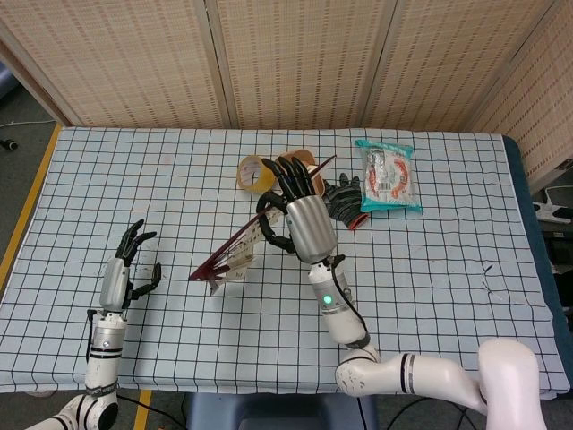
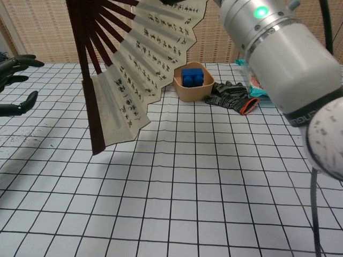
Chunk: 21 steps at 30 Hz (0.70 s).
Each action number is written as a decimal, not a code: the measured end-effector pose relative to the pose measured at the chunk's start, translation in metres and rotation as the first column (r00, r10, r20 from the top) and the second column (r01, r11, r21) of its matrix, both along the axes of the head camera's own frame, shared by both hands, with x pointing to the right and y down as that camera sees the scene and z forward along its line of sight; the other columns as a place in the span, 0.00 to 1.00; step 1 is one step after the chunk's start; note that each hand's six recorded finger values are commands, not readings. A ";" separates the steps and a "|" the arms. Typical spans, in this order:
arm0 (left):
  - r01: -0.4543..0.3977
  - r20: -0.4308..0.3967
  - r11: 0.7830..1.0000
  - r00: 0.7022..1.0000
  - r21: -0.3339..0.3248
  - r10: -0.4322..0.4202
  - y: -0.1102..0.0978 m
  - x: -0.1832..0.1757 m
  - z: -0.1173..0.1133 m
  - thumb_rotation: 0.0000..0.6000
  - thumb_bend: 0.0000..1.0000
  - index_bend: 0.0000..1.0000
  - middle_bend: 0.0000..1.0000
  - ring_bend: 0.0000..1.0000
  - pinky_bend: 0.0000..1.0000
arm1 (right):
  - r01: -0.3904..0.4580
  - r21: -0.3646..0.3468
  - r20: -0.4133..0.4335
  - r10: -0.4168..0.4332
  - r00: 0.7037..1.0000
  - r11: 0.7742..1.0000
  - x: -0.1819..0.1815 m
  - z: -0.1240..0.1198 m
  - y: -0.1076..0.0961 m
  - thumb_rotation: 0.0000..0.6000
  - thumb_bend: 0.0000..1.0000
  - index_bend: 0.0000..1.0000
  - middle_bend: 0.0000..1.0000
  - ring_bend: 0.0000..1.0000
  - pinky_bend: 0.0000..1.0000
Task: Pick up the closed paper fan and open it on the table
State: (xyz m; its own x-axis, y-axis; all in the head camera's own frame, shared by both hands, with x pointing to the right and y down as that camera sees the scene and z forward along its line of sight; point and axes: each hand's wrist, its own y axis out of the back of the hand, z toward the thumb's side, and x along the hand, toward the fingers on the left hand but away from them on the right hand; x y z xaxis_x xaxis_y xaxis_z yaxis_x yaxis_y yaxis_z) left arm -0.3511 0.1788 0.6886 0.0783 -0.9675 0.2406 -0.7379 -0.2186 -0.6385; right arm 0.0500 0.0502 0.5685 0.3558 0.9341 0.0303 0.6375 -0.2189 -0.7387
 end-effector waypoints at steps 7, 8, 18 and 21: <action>0.040 0.032 0.999 0.999 0.011 -0.041 -0.015 -0.026 -0.002 1.00 0.48 0.19 0.03 0.00 0.11 | -0.062 0.176 0.076 0.050 0.996 0.982 -0.030 -0.008 -0.007 1.00 0.68 0.61 0.08 0.00 0.01; 0.045 0.032 0.999 0.998 0.011 -0.045 -0.016 -0.028 -0.002 1.00 0.48 0.19 0.03 0.00 0.11 | -0.065 0.203 0.083 0.049 0.995 0.977 -0.032 -0.005 -0.004 1.00 0.68 0.61 0.08 0.00 0.01; 0.049 0.050 0.999 0.998 -0.016 -0.048 -0.014 -0.039 0.007 1.00 0.48 0.19 0.03 0.00 0.11 | 0.086 0.281 0.083 -0.114 0.990 0.956 -0.014 0.045 0.071 1.00 0.68 0.60 0.08 0.00 0.01; 0.047 0.059 0.999 0.997 -0.019 -0.045 -0.012 -0.041 0.009 1.00 0.48 0.19 0.03 0.00 0.11 | 0.114 0.299 0.059 -0.137 0.989 0.948 0.004 0.056 0.089 1.00 0.68 0.58 0.08 0.00 0.01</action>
State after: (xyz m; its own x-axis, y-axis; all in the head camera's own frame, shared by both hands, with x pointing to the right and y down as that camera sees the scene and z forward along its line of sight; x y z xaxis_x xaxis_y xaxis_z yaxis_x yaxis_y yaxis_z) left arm -0.3926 0.1672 0.6977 0.0188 -0.9645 0.2634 -0.7087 -0.1987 -0.6769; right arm 0.0537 0.1396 0.6242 0.4550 0.8275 0.3289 0.6770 -0.0816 -0.7315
